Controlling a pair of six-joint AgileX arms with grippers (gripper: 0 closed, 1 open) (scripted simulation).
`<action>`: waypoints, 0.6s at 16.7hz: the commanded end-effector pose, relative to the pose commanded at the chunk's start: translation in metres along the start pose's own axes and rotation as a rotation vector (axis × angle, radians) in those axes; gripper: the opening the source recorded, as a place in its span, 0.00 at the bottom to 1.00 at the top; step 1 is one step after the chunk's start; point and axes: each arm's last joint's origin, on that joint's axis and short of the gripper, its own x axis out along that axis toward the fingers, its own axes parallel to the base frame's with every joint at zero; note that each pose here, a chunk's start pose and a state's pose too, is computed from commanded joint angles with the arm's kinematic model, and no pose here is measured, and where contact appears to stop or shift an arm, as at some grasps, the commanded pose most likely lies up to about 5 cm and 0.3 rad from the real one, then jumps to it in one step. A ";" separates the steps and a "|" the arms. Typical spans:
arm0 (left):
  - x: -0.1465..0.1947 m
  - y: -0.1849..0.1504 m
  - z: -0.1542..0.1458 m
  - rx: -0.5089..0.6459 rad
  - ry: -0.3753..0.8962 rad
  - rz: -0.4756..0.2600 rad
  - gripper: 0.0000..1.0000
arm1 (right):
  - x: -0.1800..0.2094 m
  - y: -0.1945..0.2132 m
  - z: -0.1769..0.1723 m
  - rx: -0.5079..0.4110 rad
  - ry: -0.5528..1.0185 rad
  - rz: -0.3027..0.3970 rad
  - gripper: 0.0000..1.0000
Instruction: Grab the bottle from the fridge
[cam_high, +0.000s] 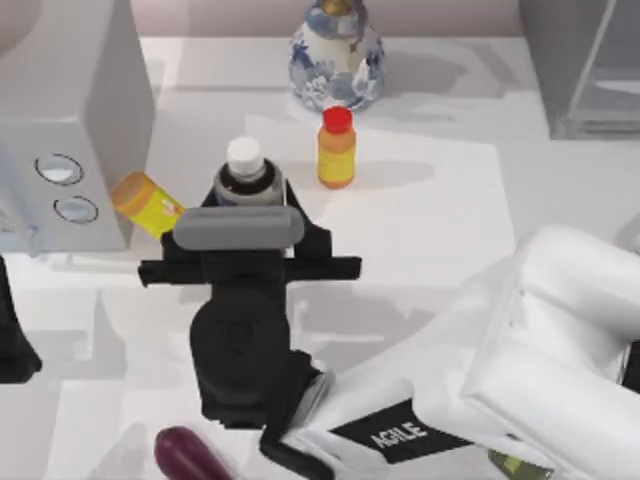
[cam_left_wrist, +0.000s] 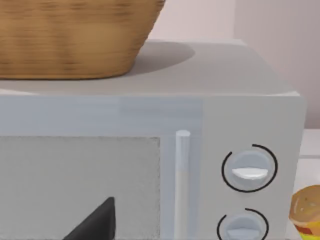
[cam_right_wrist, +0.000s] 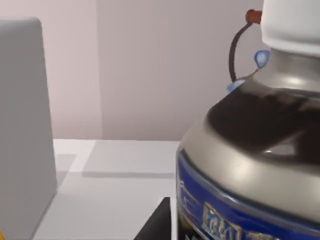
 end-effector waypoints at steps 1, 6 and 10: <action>0.000 0.000 0.000 0.000 0.000 0.000 1.00 | 0.004 0.000 -0.002 0.004 -0.002 0.000 0.00; 0.000 0.000 0.000 0.000 0.000 0.000 1.00 | 0.005 0.000 -0.002 0.005 -0.003 0.001 0.08; 0.000 0.000 0.000 0.000 0.000 0.000 1.00 | 0.005 0.000 -0.002 0.005 -0.003 0.001 0.38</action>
